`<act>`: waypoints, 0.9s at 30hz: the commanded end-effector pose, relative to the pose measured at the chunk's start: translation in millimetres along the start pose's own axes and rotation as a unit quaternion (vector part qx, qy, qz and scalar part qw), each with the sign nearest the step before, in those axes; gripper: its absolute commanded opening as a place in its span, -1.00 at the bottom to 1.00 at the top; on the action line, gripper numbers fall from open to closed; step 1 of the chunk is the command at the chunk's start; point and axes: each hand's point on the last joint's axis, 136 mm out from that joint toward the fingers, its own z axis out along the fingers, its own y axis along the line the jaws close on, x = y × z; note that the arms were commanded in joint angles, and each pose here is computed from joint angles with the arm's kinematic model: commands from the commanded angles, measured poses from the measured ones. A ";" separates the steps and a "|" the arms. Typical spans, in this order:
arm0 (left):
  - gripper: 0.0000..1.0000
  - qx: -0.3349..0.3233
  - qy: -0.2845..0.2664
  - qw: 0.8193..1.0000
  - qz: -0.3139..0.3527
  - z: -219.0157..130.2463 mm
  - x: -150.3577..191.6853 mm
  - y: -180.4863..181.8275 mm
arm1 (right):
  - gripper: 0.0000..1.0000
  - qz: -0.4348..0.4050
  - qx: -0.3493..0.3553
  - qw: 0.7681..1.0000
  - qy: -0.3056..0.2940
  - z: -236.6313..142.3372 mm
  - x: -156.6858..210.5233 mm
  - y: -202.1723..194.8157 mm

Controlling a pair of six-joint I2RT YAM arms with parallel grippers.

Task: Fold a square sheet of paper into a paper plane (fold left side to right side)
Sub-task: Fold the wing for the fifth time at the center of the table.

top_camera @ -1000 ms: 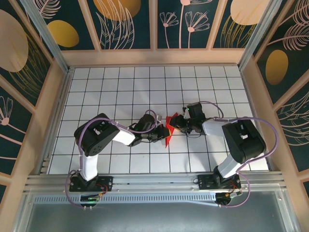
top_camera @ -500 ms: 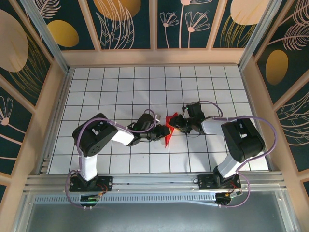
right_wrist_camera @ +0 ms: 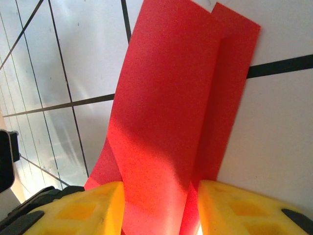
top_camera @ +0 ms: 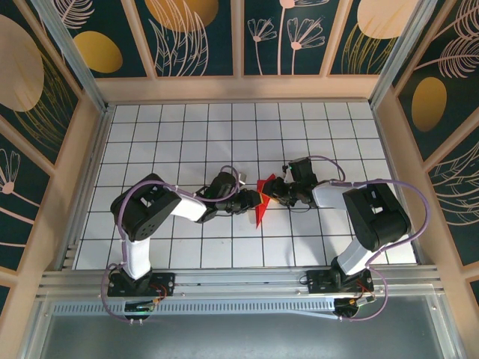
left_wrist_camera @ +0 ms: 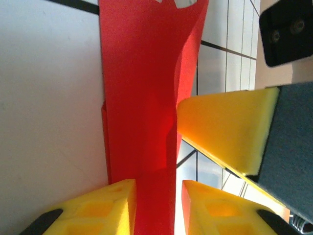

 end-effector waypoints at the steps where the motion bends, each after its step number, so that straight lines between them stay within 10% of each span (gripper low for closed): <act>1: -0.46 -0.021 -0.008 1.000 0.005 3.0 -6.9 10.0 | -0.12 0.001 0.037 0.999 0.006 9.0 6.2 -16.8; 27: -0.97 -0.054 0.005 0.999 0.003 10.5 -1.1 35.0 | -0.13 -0.019 0.026 0.999 -0.018 -2.4 -3.9 -0.2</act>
